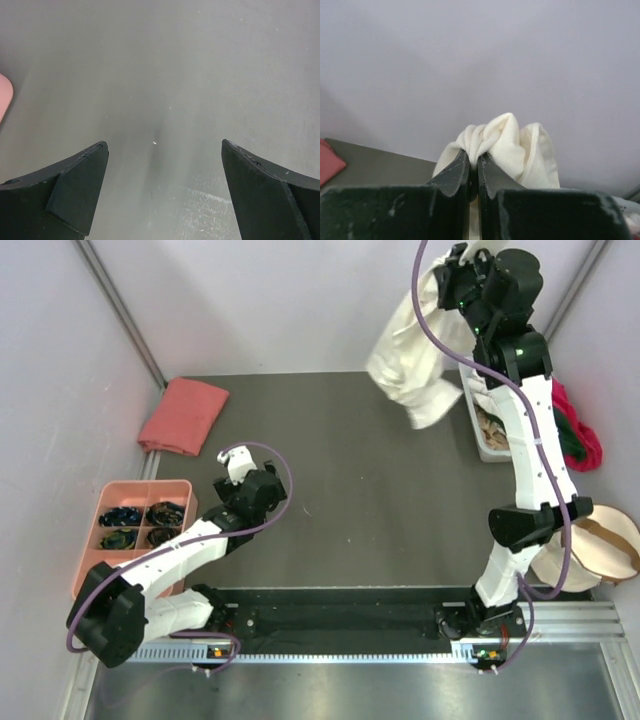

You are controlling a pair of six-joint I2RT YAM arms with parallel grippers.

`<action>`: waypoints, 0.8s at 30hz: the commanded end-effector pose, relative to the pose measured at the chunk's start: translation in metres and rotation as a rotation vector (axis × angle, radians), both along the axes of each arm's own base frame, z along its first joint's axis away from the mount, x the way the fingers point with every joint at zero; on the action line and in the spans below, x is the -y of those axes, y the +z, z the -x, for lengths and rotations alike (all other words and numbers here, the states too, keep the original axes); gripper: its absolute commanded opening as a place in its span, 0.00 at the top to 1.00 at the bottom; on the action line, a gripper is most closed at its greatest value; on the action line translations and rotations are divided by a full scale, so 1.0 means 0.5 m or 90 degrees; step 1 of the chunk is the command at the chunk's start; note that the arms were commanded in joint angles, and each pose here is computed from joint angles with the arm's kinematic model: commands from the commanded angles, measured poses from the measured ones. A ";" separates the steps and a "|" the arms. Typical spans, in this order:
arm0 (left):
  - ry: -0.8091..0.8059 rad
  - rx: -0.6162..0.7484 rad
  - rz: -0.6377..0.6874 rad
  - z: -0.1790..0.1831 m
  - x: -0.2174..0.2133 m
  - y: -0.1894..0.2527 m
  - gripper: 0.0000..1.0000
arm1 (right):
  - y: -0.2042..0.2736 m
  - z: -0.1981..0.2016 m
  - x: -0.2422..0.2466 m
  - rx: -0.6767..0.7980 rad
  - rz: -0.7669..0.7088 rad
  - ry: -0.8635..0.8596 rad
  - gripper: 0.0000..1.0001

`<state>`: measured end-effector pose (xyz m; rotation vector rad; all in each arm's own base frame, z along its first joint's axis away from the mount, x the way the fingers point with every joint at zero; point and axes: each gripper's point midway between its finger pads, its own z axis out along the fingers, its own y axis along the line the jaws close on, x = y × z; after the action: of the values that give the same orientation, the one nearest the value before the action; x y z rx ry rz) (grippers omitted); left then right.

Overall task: Fold and stack the t-shirts
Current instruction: Move the tshirt to the center of the board

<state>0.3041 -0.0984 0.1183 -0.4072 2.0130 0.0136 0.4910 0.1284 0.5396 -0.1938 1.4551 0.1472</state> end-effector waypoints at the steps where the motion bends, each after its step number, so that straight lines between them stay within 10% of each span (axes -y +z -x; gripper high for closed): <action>1: 0.003 -0.003 0.019 0.005 0.004 -0.009 0.01 | 0.155 0.115 -0.049 0.141 -0.031 0.069 1.00; 9: 0.008 0.000 0.015 0.006 -0.001 -0.007 0.01 | 0.141 0.250 -0.116 0.112 -0.092 0.205 1.00; 19: 0.003 -0.006 0.024 0.002 0.008 -0.017 0.01 | -0.509 0.282 -0.092 -0.309 -0.106 0.113 1.00; 24: -0.039 0.003 0.044 -0.017 0.044 -0.010 0.01 | -0.633 0.341 -0.037 -0.378 -0.102 0.042 1.00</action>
<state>0.3010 -0.1025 0.1034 -0.4102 2.0524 -0.0017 0.3315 0.1583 0.2053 -0.1815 2.1117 0.3945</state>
